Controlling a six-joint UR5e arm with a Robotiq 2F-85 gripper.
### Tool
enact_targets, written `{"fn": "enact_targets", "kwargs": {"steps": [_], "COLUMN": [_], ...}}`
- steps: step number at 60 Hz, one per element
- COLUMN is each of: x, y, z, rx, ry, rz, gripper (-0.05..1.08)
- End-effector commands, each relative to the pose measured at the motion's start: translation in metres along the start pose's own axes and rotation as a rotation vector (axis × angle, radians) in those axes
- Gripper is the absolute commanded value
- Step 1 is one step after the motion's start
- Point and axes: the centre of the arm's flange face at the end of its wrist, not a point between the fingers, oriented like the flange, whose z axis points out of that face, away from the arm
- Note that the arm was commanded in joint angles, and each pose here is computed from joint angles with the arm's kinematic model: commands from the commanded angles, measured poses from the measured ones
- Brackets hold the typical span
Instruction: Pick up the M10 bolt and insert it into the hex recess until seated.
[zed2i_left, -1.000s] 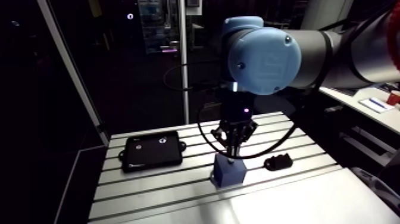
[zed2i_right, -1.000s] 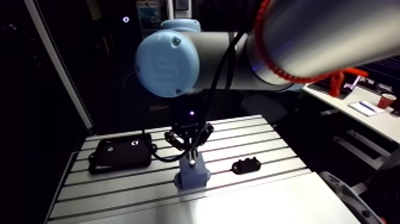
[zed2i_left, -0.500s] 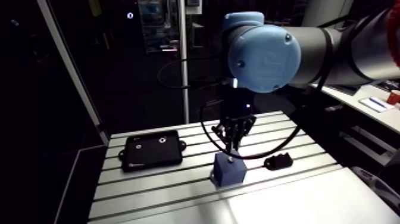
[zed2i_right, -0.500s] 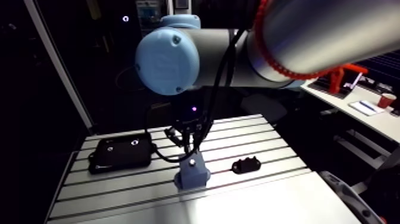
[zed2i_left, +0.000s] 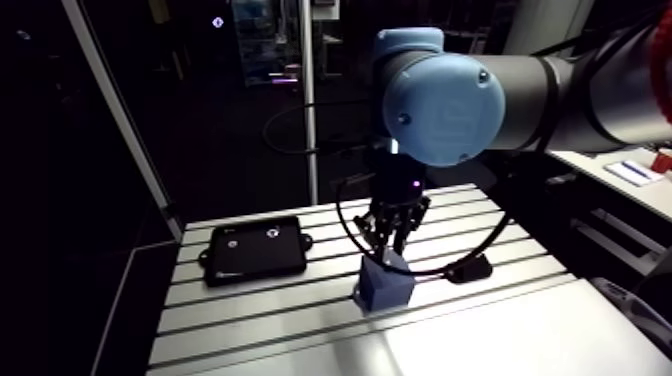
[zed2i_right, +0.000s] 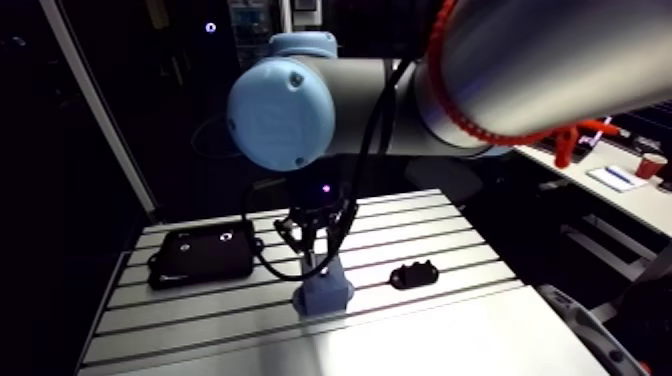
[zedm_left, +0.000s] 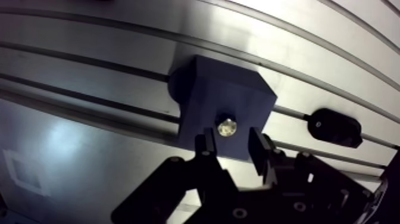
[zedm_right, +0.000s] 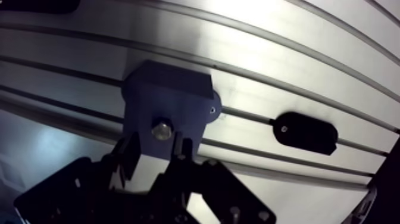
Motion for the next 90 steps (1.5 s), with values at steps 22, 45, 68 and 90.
{"fn": "enact_targets", "kwargs": {"steps": [22, 45, 68, 90], "x": [-0.0033, -0.0056, -0.0072, -0.0077], "y": [-0.0032, -0.0014, 0.0002, -0.0009], "z": [0.0072, 0.0093, 0.0113, 0.0132], "rx": [0.003, 0.003, 0.006, 0.006], "ry": [0.039, 0.039, 0.036, 0.032], "rz": [0.051, 0.060, 0.073, 0.071], "gripper": [0.57, 0.57, 0.58, 0.58]}}
